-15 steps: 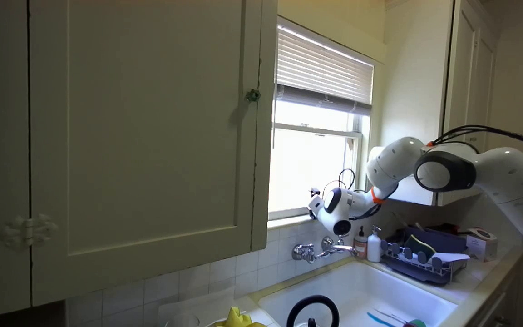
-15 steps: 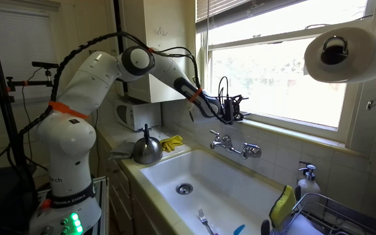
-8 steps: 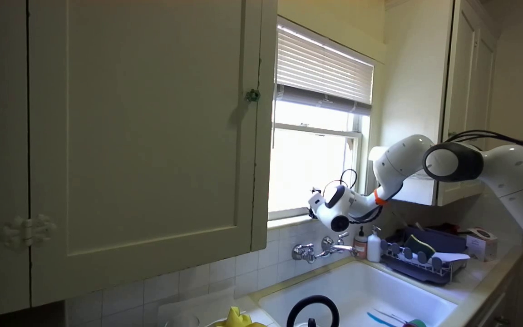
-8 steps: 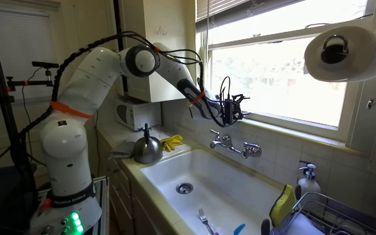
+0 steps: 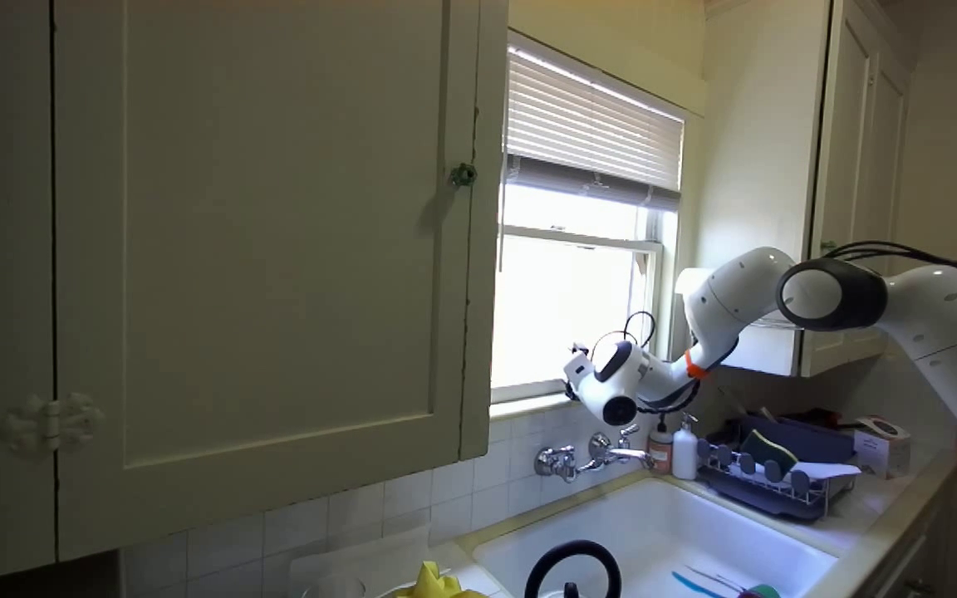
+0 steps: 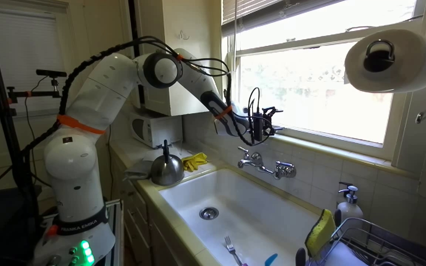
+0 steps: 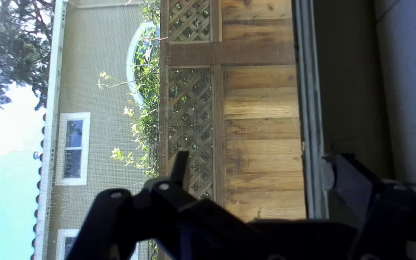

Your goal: Clip the knob on the curtain railing

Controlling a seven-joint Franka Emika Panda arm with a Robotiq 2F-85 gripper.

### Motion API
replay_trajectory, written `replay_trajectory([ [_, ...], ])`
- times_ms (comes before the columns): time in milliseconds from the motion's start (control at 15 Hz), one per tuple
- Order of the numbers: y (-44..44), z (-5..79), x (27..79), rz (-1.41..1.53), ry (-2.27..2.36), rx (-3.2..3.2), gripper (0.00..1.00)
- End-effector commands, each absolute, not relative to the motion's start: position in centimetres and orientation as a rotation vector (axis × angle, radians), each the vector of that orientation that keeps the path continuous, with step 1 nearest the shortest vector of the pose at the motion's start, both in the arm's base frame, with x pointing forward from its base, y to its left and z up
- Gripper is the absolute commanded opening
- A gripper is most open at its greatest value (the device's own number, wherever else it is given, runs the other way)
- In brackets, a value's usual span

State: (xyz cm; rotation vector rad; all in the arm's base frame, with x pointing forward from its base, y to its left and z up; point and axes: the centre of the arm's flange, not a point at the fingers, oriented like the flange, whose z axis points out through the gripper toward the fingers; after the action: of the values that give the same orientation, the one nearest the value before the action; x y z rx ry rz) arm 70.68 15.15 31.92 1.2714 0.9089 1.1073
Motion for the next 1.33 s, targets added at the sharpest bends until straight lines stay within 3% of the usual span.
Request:
replay_trajectory([
  [0, 13.2, 38.7, 68.0, 1.044, 0.842, 1.244, 1.0],
  [600, 12.3, 47.2, 60.5, 1.029, 0.81, 1.247, 1.0],
  [1267, 12.3, 41.2, 52.3, 0.964, 1.199, 1.297, 1.0],
])
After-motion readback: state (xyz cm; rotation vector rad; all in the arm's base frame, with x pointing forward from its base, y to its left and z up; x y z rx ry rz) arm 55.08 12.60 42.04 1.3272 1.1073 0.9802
